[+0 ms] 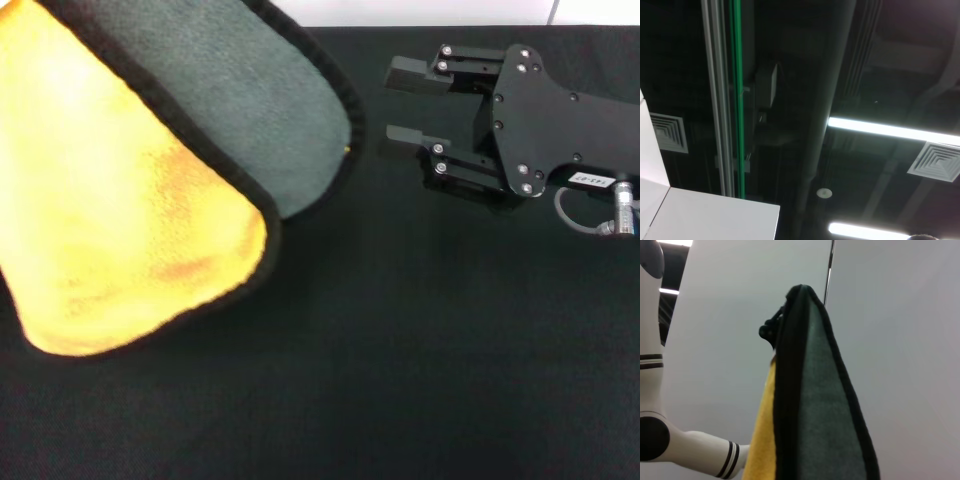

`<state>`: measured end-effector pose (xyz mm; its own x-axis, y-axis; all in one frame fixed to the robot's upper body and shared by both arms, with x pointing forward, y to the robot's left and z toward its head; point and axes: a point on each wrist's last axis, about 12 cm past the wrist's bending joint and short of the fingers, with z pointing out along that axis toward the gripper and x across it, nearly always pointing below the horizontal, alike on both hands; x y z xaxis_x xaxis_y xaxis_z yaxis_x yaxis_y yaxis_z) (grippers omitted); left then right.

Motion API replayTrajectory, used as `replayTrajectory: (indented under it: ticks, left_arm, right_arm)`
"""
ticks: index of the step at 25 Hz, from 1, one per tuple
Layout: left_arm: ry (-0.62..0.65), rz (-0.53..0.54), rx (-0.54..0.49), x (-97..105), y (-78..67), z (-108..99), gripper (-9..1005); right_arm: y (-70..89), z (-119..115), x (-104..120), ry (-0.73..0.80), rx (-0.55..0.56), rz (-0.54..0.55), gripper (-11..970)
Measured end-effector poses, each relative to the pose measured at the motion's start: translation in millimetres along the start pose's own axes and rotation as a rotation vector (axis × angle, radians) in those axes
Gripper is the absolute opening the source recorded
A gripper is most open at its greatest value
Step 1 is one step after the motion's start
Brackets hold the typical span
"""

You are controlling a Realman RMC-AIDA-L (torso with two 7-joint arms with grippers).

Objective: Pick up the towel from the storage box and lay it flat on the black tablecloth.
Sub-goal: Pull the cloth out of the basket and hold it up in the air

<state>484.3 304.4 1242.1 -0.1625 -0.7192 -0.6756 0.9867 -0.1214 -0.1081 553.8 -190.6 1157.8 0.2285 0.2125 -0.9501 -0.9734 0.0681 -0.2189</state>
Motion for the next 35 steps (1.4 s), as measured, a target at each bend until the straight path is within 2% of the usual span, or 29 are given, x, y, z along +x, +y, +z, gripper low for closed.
replayTrajectory:
  ticks: [8, 16, 35]
  left_arm:
    - [0.004, -0.003, 0.015, 1.1, -0.9, 0.7, 27]
    - [0.004, -0.003, 0.014, 1.3, -1.5, 0.2, 27]
    - [-0.014, 0.004, 0.011, -0.1, -3.4, -2.2, 27]
  right_arm:
    - [-7.0, 11.4, 3.4, 0.01, -0.016, 0.031, 454]
    - [-3.1, 23.2, 6.2, 0.024, -0.085, 0.046, 454]
    - [2.2, 25.3, 9.2, 0.034, -0.113, 0.062, 431]
